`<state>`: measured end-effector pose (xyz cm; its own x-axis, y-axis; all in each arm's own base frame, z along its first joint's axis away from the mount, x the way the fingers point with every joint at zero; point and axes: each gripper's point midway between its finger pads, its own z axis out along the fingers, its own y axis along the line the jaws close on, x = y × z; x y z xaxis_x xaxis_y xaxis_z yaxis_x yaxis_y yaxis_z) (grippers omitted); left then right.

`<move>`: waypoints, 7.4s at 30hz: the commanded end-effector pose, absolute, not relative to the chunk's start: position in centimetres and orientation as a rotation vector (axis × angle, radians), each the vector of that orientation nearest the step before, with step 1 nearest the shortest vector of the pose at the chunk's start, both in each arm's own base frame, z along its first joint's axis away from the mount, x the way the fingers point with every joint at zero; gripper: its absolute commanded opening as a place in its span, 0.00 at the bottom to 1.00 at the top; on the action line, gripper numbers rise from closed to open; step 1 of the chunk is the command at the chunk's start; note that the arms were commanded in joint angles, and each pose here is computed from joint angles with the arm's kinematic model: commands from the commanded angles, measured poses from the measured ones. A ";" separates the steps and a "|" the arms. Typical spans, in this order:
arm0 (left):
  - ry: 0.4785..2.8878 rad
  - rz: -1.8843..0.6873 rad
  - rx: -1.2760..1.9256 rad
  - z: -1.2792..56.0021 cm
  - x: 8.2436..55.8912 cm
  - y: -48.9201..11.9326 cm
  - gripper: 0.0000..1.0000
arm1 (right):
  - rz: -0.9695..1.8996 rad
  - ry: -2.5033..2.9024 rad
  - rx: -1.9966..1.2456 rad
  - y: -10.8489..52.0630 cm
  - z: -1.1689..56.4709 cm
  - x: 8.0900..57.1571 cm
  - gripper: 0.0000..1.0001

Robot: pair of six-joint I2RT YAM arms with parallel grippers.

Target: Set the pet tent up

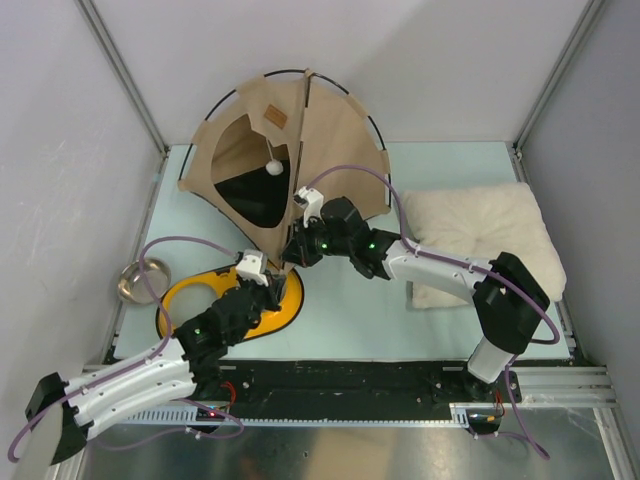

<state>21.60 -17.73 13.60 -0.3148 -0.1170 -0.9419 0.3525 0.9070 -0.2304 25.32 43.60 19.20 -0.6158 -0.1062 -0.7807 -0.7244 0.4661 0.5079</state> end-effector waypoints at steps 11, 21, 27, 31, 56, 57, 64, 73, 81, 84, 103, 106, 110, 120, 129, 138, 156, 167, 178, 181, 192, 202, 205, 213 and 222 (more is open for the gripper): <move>1.821 -0.535 0.137 15.1 20.7 -17.5 0.15 | 0.986 1.949 -0.545 41.9 20.6 30.3 0.00; 1.805 -0.547 0.169 15.4 20.8 -18.0 0.46 | 1.058 1.965 -0.532 42.2 22.7 29.5 0.00; 1.708 -0.536 0.230 16.5 21.6 -18.8 0.56 | 1.133 2.007 -0.478 42.5 25.9 28.6 0.00; 1.651 -0.480 0.246 17.2 22.6 -18.7 0.56 | 1.170 2.036 -0.457 42.6 27.4 27.9 0.00; 1.560 -0.479 0.167 18.4 24.5 -16.8 0.47 | 1.227 2.064 -0.467 43.4 28.1 26.5 0.00; 1.559 -0.487 0.180 18.4 24.4 -17.0 0.47 | 1.228 2.064 -0.468 43.5 28.1 26.4 0.00; 1.568 -0.525 0.282 18.0 23.9 -18.5 0.48 | 1.223 2.061 -0.467 43.4 28.2 26.6 0.00; 1.560 -0.487 0.203 19.0 25.1 -17.6 0.36 | 1.227 2.066 -0.477 43.4 28.0 26.6 0.00; 1.553 -0.488 0.203 19.3 25.7 -17.8 0.31 | 1.221 2.071 -0.484 43.4 27.6 26.5 0.00; 1.554 -0.487 0.202 19.5 25.9 -18.0 0.30 | 1.218 2.073 -0.488 43.4 27.5 26.5 0.00; 1.532 -0.533 0.242 20.4 25.9 -18.9 0.00 | 1.133 2.085 -0.489 43.3 25.7 27.3 0.00; 1.532 -0.550 0.252 20.3 25.6 -19.1 0.00 | 1.092 2.075 -0.461 43.0 25.7 28.5 0.00; 1.538 -0.556 0.253 20.0 25.4 -18.9 0.00 | 1.043 2.058 -0.438 42.8 25.7 30.0 0.00; 1.544 -0.556 0.264 19.8 25.0 -18.8 0.00 | 0.950 2.054 -0.418 42.6 24.5 31.8 0.00; 1.567 -0.555 0.290 19.3 25.0 -19.1 0.00 | 0.939 2.001 -0.377 42.5 26.0 33.2 0.00; 1.571 -0.547 0.316 19.3 24.8 -19.1 0.00 | 0.787 1.967 -0.347 40.9 25.7 35.9 0.00; 1.611 -0.542 0.373 18.8 25.3 -20.3 0.00 | 0.795 1.885 -0.475 43.3 25.8 34.7 0.00; 1.620 -0.530 0.363 18.5 25.5 -20.1 0.00 | 1.042 1.923 -0.537 44.7 25.7 31.8 0.00; 1.653 -0.487 0.327 17.4 25.3 -18.6 0.00 | 0.763 1.904 -0.451 40.6 25.9 35.5 0.00; 1.664 -0.470 0.318 17.1 25.3 -18.3 0.00 | 0.760 1.905 -0.447 40.3 26.2 35.5 0.00; 1.711 -0.406 0.314 16.3 26.1 -17.7 0.00 | 0.910 1.965 -0.528 41.1 25.6 32.0 0.00; 1.748 -0.399 0.327 15.5 26.3 -18.0 0.00 | 1.025 1.942 -0.523 41.8 27.1 31.3 0.00; 1.735 -0.408 0.325 16.0 26.2 -18.0 0.00 | 0.996 1.963 -0.524 41.6 26.2 31.5 0.00; 1.694 -0.460 0.341 17.4 25.7 -18.5 0.00 | 0.906 1.975 -0.526 42.8 23.9 32.7 0.00; 1.671 -0.475 0.331 18.2 25.6 -18.5 0.00 | 0.928 2.007 -0.589 43.8 22.3 30.8 0.00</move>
<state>25.45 -17.80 14.96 -0.2227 0.0041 -0.9749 0.4441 0.8907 -0.0977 28.76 43.70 20.99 -0.6203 -0.1106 -0.7765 -0.6701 0.5893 0.4513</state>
